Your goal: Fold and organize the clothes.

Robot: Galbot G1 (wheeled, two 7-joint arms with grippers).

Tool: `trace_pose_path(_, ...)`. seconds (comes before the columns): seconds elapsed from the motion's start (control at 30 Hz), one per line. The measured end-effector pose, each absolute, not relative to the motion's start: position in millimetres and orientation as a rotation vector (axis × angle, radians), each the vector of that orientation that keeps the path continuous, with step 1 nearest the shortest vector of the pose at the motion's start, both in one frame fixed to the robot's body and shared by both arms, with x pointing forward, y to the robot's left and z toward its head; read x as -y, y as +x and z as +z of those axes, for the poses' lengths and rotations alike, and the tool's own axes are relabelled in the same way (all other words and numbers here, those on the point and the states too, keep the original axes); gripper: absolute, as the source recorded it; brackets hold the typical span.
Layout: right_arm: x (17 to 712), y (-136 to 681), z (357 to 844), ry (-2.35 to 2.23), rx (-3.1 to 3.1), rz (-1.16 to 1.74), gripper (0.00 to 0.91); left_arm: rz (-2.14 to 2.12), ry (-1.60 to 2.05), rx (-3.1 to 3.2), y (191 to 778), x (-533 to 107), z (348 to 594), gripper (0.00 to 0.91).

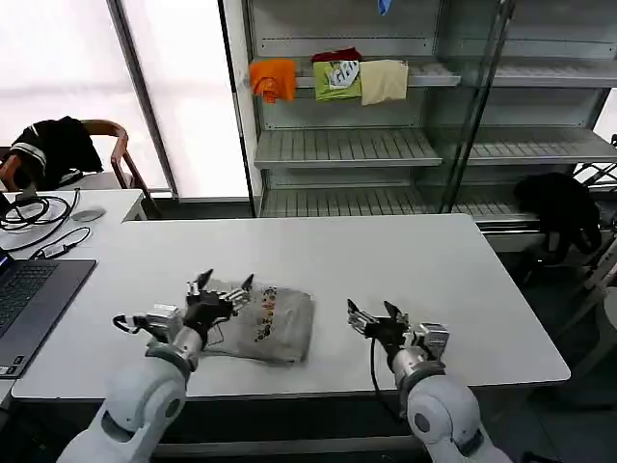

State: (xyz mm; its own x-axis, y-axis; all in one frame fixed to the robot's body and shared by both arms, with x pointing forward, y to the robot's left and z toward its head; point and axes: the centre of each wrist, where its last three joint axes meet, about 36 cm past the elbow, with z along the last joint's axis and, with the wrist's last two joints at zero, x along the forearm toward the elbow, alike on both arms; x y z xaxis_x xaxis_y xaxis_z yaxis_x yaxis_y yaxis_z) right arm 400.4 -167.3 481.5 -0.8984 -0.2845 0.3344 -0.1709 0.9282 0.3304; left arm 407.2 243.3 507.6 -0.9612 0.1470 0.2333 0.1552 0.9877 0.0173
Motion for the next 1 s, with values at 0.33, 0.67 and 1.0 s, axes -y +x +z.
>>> trace_pose_path(0.33,113,423,476,0.442,2.581,-0.526,0.907,-0.118,-0.046,2.912,405,-273,512,0.907)
trace_pose_path(0.67,74,432,464,0.453,2.488,-0.562,0.907,-0.142,0.016,2.909,407,-284,513,0.907)
trace_pose_path(1.0,56,439,456,0.433,2.464,-0.553,0.0,-0.141,0.033,2.893,407,-288,509,0.907)
